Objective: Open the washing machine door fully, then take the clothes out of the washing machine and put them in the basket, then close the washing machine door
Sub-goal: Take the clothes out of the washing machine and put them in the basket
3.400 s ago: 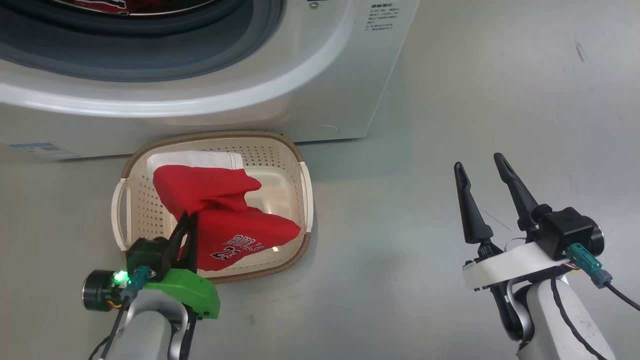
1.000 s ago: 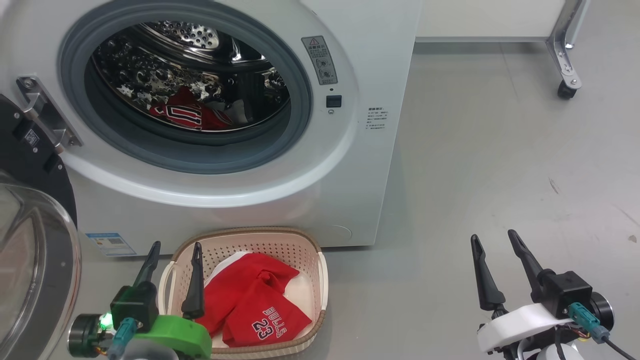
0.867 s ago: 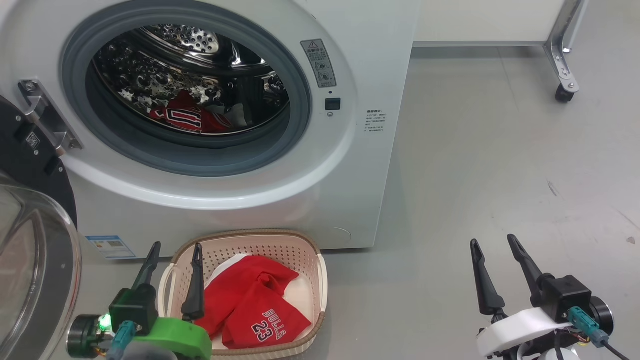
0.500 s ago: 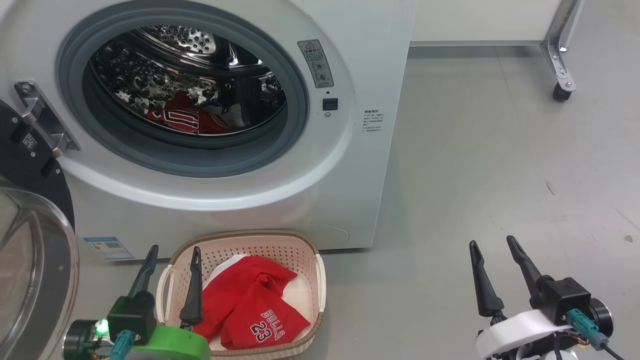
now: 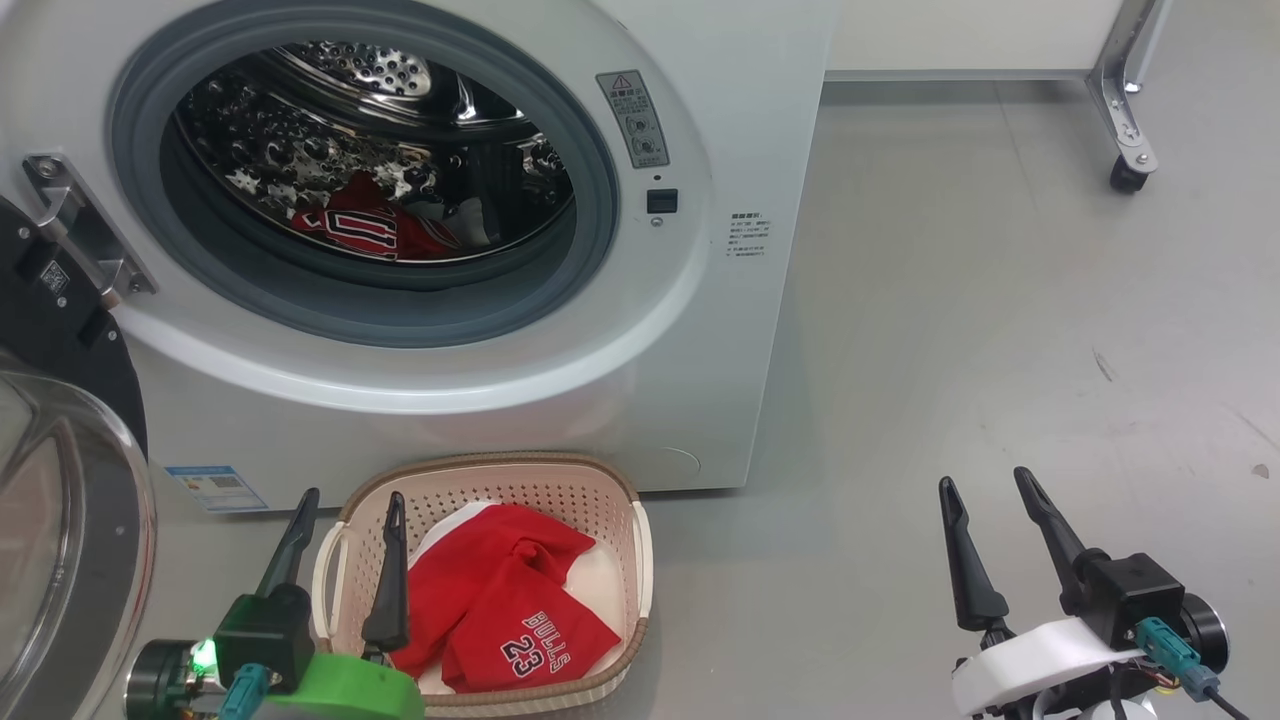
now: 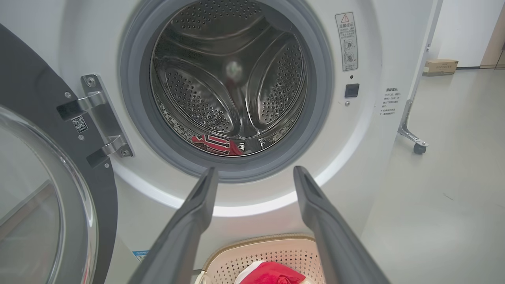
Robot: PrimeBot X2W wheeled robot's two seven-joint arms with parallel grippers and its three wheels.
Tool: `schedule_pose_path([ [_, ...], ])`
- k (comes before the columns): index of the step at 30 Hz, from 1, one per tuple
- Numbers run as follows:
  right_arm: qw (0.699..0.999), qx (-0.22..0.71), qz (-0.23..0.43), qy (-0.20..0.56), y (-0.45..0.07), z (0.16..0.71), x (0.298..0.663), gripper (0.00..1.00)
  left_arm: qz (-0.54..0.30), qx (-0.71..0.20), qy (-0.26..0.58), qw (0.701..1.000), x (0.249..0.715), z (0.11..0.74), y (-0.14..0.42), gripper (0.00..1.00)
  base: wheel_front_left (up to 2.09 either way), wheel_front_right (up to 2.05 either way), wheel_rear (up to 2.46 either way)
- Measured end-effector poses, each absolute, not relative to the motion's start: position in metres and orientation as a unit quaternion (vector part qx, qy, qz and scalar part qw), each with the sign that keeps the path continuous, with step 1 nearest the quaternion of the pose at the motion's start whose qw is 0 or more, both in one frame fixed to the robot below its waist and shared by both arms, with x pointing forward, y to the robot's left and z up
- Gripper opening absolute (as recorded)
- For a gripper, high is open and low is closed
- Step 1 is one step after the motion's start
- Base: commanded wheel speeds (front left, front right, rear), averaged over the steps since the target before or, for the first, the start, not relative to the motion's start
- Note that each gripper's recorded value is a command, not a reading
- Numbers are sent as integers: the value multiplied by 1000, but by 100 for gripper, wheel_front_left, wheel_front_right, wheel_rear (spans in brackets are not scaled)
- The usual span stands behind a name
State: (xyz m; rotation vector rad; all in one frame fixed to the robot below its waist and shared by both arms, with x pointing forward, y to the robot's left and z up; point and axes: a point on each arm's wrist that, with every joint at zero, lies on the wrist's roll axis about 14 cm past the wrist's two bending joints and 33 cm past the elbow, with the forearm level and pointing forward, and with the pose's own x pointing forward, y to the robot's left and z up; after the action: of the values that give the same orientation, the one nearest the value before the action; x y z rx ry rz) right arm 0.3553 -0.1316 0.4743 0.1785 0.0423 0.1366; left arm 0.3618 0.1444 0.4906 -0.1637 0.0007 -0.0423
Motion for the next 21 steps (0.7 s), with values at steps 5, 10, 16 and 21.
schedule_pose_path([
  [5, 993, 89, 70, 25, -130, 473, 357, 100, -21, -82, 12, 996, 363, 487, 145, 100, 0, 0, 0],
  [10, 993, 90, 75, 34, -128, 469, 359, 100, -20, -83, 38, 996, 366, 474, 145, 100, 0, 0, 0],
  [16, 992, 90, 83, 43, -124, 465, 364, 100, -19, -89, 74, 993, 375, 458, 146, 100, 0, 0, 0],
  [21, 991, 88, 90, 52, -121, 460, 372, 100, -24, -99, 100, 990, 398, 447, 142, 100, 0, 0, 0],
])
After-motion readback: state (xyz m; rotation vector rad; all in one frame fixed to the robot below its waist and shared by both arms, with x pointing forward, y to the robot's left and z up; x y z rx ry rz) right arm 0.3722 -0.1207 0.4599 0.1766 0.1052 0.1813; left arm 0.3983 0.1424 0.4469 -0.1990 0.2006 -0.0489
